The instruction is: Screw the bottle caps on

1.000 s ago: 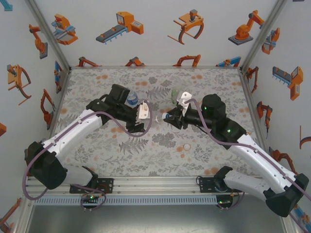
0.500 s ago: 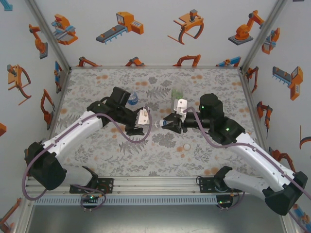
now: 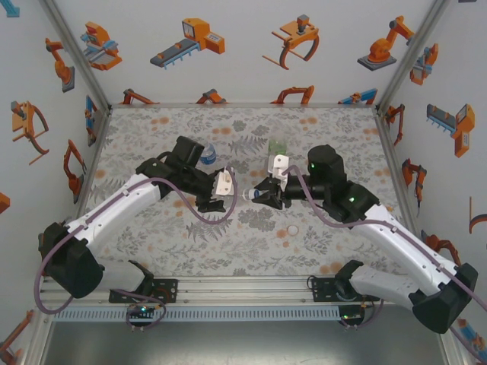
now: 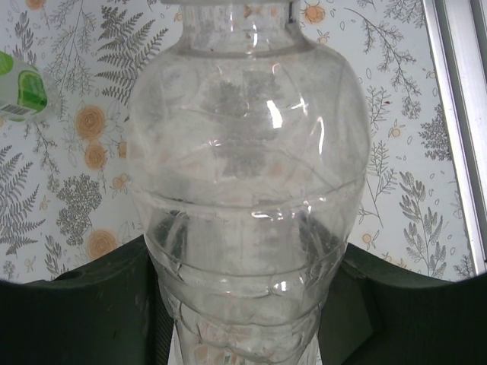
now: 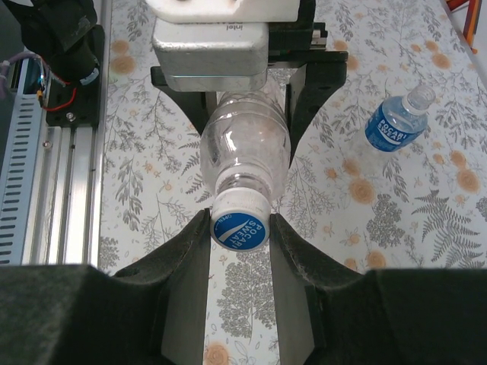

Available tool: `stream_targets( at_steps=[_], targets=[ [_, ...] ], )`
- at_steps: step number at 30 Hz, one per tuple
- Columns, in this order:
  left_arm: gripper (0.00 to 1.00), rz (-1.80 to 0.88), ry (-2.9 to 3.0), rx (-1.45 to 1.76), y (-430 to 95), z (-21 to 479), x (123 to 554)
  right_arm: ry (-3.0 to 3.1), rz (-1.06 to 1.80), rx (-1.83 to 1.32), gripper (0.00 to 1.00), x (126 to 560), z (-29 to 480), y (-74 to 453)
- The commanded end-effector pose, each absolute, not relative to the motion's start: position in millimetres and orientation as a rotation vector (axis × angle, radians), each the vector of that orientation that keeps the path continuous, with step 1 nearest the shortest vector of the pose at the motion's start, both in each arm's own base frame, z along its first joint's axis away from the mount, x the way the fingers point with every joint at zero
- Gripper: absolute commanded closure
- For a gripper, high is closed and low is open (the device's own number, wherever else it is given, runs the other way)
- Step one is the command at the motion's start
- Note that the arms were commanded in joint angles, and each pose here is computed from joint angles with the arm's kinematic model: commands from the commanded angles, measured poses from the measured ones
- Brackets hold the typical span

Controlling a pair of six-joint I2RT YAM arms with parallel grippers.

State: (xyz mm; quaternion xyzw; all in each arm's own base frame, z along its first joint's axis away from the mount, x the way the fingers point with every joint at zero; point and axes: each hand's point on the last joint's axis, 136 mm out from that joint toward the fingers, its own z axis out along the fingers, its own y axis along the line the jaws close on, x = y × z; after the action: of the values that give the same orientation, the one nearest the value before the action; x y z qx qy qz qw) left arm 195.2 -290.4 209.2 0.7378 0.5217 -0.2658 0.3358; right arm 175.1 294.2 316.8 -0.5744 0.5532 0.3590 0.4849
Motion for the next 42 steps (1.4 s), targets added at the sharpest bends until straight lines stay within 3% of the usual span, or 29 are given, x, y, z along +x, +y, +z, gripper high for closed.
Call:
stream_targets(
  at_steps=[1,25,30,35,42],
  targets=[
    [1.0,-0.716,1.299,1.922,-292,223,187,1.294,0.869,-1.405,0.91,176,330,297],
    [1.0,-0.735,1.281,1.916,-293,228,184,1.279,0.938,-1.475,0.97,179,320,312],
    [1.0,-0.712,1.306,1.889,-294,229,191,1.65,1.119,-1.099,1.0,208,314,316],
    [1.0,-0.703,1.311,1.841,-296,235,196,2.087,1.305,-0.443,1.0,245,289,311],
    [1.0,-0.653,1.378,1.769,-297,235,213,2.441,1.425,0.38,1.0,256,237,299]
  ],
)
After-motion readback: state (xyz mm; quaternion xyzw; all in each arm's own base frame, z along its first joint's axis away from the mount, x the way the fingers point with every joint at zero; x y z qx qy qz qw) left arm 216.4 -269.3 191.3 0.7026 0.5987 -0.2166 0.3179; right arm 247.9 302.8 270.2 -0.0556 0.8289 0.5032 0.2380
